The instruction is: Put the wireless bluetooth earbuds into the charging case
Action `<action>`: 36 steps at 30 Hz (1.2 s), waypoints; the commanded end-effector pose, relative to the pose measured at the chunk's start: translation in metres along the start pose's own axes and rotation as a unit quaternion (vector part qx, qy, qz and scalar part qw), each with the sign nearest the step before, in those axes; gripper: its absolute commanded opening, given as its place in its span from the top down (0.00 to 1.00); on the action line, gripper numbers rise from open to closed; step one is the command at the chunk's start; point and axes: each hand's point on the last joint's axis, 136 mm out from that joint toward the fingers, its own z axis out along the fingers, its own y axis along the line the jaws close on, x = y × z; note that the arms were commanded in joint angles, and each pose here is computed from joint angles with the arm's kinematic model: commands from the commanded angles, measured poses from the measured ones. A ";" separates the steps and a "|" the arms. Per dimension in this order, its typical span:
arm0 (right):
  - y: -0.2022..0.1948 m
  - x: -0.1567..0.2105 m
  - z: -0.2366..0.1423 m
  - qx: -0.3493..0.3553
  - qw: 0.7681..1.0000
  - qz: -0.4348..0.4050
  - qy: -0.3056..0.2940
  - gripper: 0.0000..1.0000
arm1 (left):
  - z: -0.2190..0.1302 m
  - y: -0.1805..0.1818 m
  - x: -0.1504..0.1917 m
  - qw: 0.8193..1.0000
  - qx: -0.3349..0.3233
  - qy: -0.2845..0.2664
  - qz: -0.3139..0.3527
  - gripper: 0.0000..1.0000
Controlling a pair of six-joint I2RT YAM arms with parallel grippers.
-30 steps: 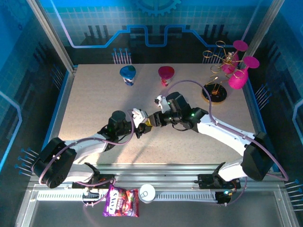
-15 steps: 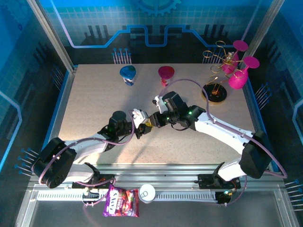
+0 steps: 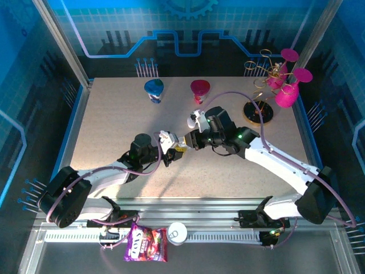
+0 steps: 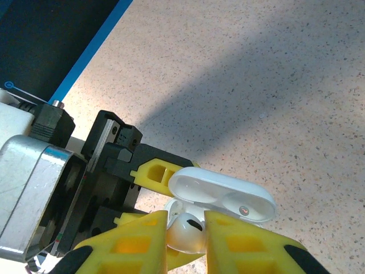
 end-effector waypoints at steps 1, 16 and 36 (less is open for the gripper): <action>-0.006 0.000 -0.011 0.008 1.000 0.001 -0.009 0.80 | -0.003 -0.001 -0.013 1.000 0.003 -0.018 0.008 1.00; -0.028 0.009 -0.026 0.030 0.999 0.010 -0.018 0.80 | -0.009 -0.014 -0.014 0.999 0.027 -0.021 0.001 1.00; -0.032 0.012 -0.010 0.043 0.999 -0.013 0.003 0.79 | -0.014 -0.018 -0.028 0.998 0.034 -0.045 0.003 1.00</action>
